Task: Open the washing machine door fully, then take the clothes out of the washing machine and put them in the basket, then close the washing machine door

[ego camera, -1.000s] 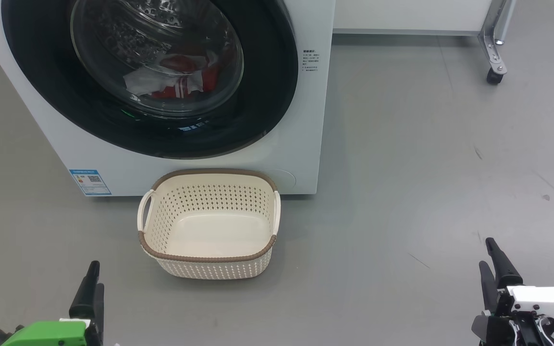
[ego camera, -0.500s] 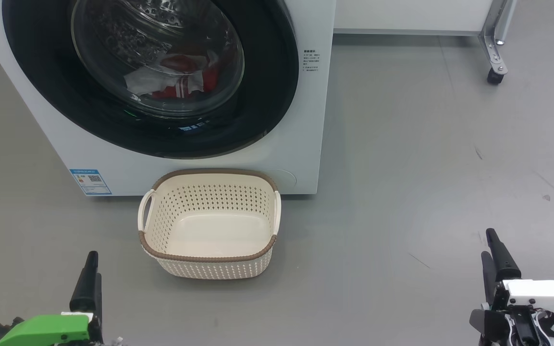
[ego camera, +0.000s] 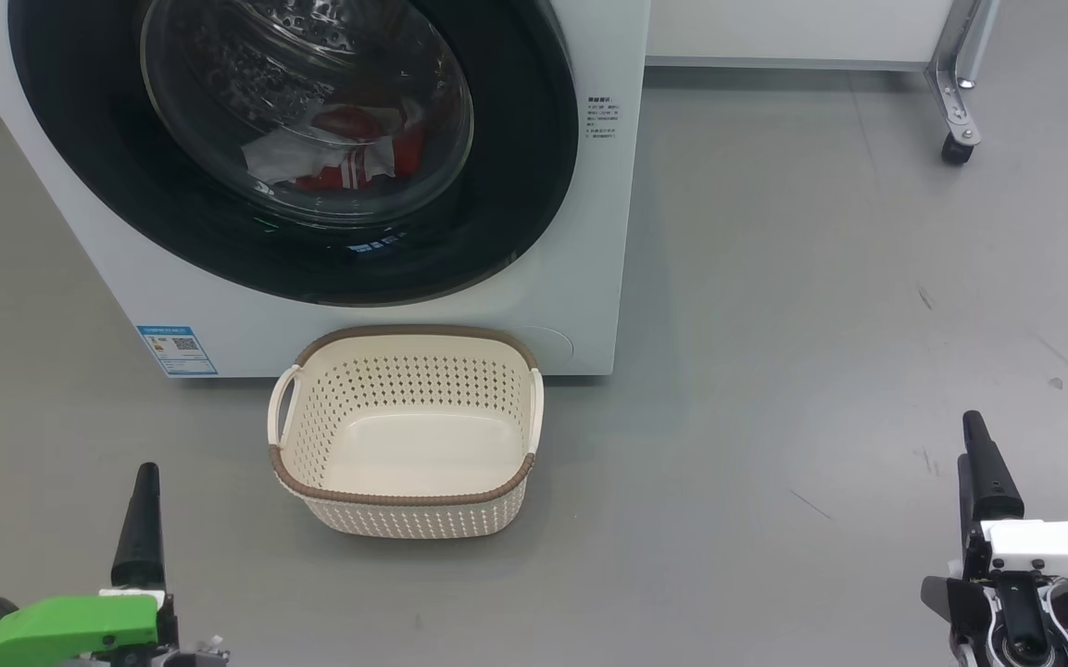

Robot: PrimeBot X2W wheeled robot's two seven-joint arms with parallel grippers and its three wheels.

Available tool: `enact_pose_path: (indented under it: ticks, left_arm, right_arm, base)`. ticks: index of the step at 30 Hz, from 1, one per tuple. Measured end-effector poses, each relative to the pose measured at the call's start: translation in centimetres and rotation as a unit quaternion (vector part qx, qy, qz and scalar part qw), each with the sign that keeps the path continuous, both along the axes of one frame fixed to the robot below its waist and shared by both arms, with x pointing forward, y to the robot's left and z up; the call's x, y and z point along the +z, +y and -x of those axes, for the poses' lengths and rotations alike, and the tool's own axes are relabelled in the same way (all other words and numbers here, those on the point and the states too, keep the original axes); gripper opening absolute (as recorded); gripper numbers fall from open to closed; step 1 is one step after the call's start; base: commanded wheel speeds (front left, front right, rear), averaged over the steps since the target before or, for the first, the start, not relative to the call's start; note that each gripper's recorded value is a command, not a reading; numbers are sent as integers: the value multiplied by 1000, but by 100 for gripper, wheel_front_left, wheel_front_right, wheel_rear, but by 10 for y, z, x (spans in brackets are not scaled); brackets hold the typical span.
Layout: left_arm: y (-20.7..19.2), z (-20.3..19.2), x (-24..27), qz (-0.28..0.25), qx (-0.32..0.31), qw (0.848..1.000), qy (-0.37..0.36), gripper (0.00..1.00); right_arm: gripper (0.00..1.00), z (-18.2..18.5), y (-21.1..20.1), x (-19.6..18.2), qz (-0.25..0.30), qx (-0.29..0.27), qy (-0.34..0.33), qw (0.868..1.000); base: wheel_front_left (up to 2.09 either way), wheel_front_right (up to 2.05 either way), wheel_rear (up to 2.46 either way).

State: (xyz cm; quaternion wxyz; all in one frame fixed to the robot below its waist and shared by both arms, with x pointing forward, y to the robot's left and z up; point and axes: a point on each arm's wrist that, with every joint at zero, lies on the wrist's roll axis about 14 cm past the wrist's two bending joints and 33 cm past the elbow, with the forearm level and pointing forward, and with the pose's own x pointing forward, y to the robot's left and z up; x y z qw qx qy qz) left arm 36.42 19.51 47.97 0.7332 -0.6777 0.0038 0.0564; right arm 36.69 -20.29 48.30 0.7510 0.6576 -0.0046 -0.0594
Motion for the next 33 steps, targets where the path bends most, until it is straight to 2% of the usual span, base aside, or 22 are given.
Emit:
enact_pose_path:
  ticks: [2, 11, 20, 28, 33]
  left_arm:
    - [1, -1, 5, -7, 3, 1000, -7, 100]
    - [2, -2, 19, -99, 3, 995, -25, 100]
    - [1, -2, 30, -165, 3, 986, -39, 100]
    - [-3, -1, 40, -258, -2, 965, -52, 100]
    - [-11, -1, 45, -344, -13, 937, -59, 100]
  right_arm:
    - [100, -1, 0, 3, 7, -2, -5, 1000]
    - [100, -3, 1, 12, 70, 0, -15, 997]
    - [100, -5, 11, 19, 150, 14, -19, 988]
    - [100, -7, 18, 24, 221, 23, -22, 975]
    - [100, -9, 26, 29, 275, 31, -28, 960]
  base:
    - [0, 0, 0]
    - [0, 0, 0]
    - [0, 0, 0]
    - [0, 0, 0]
    - [0, 0, 0]
